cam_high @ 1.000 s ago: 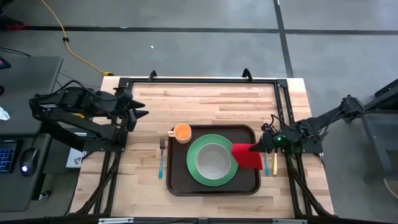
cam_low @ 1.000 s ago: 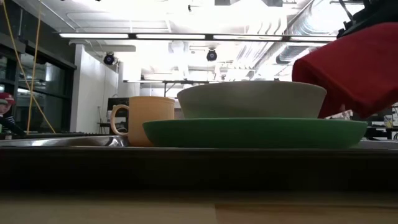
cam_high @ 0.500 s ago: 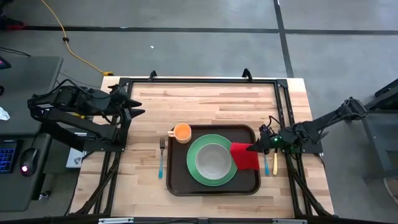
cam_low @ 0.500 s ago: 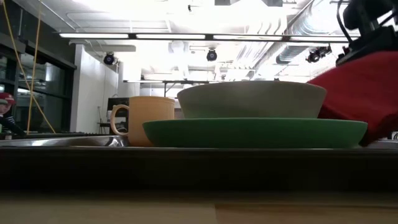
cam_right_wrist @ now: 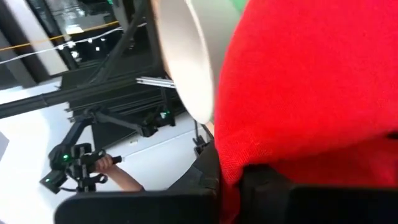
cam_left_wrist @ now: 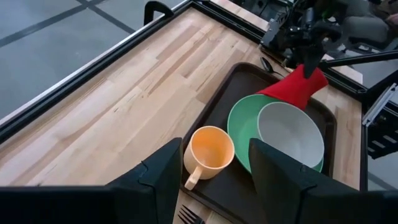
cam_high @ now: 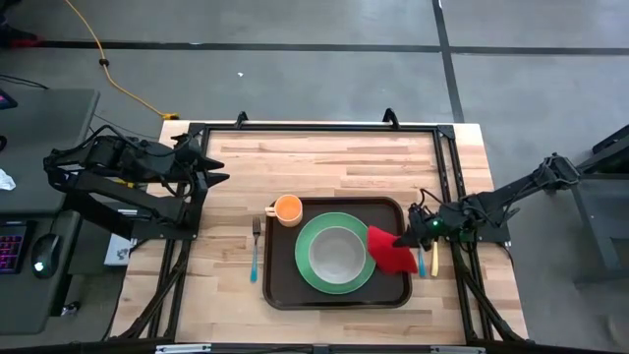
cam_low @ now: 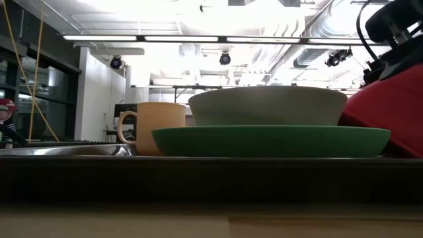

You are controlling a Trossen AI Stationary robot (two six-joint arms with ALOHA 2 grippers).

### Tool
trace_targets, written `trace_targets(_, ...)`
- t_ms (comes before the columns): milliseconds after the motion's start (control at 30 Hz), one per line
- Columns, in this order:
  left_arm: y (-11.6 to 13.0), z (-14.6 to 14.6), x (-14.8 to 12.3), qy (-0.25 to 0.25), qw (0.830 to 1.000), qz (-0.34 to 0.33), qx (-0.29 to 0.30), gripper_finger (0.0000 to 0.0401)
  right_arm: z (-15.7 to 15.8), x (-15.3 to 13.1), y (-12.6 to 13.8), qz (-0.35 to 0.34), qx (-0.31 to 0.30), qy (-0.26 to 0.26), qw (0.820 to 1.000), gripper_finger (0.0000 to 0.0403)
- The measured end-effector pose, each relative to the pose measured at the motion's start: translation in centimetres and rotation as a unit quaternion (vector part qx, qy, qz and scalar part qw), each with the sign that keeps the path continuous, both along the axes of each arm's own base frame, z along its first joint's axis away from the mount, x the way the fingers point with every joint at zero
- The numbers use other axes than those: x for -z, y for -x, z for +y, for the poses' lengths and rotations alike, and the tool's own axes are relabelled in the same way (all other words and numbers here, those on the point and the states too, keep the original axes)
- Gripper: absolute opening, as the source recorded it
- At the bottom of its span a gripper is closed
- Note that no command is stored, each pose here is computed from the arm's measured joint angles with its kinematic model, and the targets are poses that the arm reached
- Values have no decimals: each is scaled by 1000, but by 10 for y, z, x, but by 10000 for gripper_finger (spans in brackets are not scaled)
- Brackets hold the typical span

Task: Set up tray
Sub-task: Put the red table napkin beside the plate on the brown serving tray

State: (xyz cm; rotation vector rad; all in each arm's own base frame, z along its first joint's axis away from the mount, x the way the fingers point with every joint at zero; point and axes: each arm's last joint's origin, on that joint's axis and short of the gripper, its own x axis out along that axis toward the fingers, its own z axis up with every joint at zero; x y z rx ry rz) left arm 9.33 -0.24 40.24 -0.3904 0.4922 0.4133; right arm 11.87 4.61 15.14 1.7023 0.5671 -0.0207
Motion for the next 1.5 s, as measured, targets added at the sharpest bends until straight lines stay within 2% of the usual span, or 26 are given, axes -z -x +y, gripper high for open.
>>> trace_targets(800, 0, -1, 0, 11, 1000, 2, 15, 211, 1, 10, 5, 86, -28, -52, 995, 0)
trace_targets(1267, 1, -1, 1, 7, 1000, 9, 18, 211, 3, 20, 13, 179, -73, -94, 977, 0)
trace_targets(1500, 1, -1, 2, 11, 1000, 13, 25, 211, 2, 20, 11, 182, -62, -94, 977, 0)
